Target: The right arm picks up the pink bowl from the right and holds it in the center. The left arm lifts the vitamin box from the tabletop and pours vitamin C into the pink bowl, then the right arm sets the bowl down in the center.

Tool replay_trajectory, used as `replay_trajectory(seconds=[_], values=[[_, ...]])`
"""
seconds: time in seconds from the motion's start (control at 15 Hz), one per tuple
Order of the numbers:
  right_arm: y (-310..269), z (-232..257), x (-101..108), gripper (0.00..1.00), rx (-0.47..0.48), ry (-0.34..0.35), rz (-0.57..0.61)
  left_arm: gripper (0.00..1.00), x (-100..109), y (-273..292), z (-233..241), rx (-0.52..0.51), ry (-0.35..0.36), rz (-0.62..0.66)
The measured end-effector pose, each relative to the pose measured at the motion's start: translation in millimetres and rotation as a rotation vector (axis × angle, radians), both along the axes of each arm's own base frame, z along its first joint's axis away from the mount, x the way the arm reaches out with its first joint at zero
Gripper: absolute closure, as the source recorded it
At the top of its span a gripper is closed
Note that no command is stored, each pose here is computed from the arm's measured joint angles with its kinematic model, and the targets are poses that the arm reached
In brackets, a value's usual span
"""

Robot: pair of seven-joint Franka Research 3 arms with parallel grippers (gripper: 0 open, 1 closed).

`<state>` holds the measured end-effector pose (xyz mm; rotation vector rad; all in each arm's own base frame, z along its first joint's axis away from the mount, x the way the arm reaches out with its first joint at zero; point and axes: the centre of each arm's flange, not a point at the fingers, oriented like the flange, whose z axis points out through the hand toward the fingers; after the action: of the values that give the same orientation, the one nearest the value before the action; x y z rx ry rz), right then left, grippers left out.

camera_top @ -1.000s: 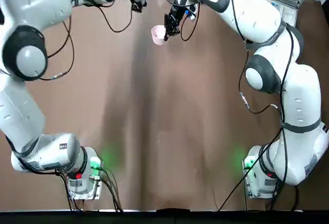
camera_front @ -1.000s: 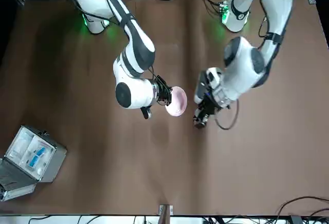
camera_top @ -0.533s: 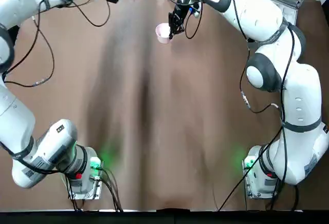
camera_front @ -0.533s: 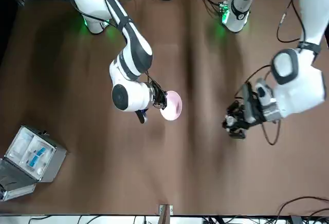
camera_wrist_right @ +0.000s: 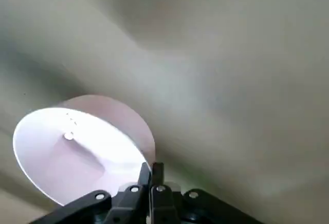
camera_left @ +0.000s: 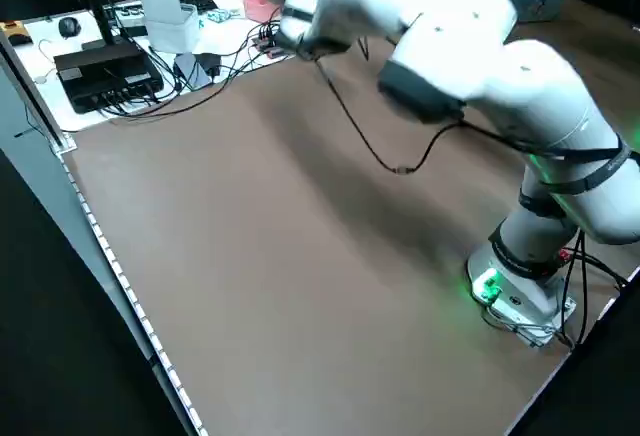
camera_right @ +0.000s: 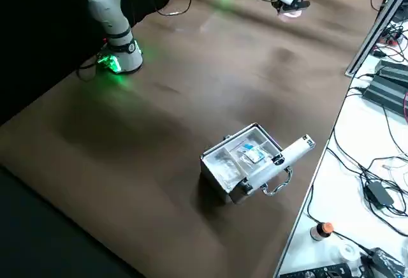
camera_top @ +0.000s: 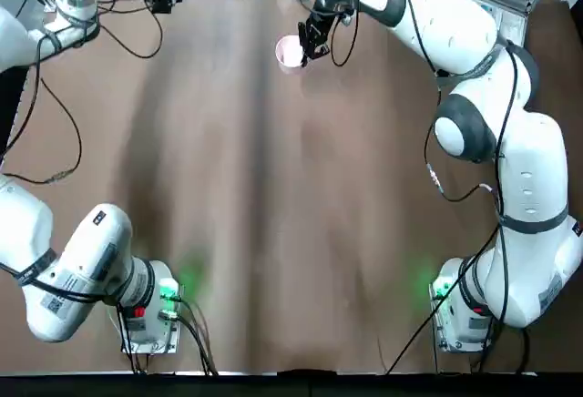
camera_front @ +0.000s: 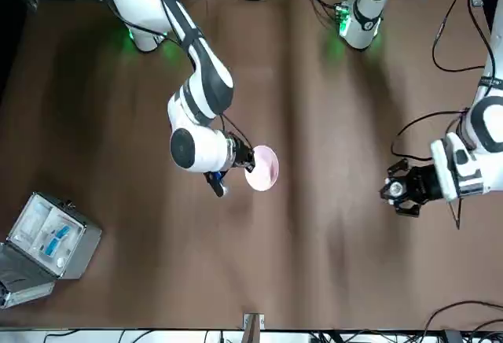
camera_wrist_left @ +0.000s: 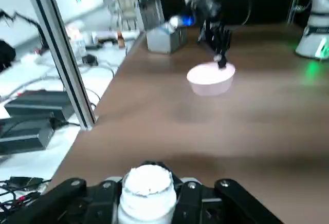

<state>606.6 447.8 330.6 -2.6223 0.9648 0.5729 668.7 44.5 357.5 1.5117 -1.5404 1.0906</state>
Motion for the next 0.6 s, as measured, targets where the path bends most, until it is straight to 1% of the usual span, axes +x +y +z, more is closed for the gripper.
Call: replay_trajectory(seconds=[0.07, 0.2, 0.33, 0.4, 0.47, 0.6], values=[[-1, -11, 0, 0.98, -0.001, -0.023, 0.043, 0.90, -3, 15, -12, -0.033, -0.004, -0.010], [-3, -35, 2, 0.98, -0.002, -0.055, 0.093, 0.90, -10, 44, -39, -0.103, 0.016, -0.033], [-5, -63, 9, 0.98, 0.001, -0.099, 0.108, 0.90, -18, 66, -69, -0.183, 0.031, -0.038], [-6, -76, 12, 0.98, 0.002, -0.123, 0.106, 0.90, -21, 73, -82, -0.207, 0.019, -0.036], [-6, -89, 13, 0.98, 0.000, -0.136, 0.105, 0.90, -23, 78, -93, -0.217, 0.002, -0.035], [-6, -103, 13, 0.98, -0.004, -0.139, 0.112, 0.90, -28, 86, -113, -0.212, -0.015, -0.036]])
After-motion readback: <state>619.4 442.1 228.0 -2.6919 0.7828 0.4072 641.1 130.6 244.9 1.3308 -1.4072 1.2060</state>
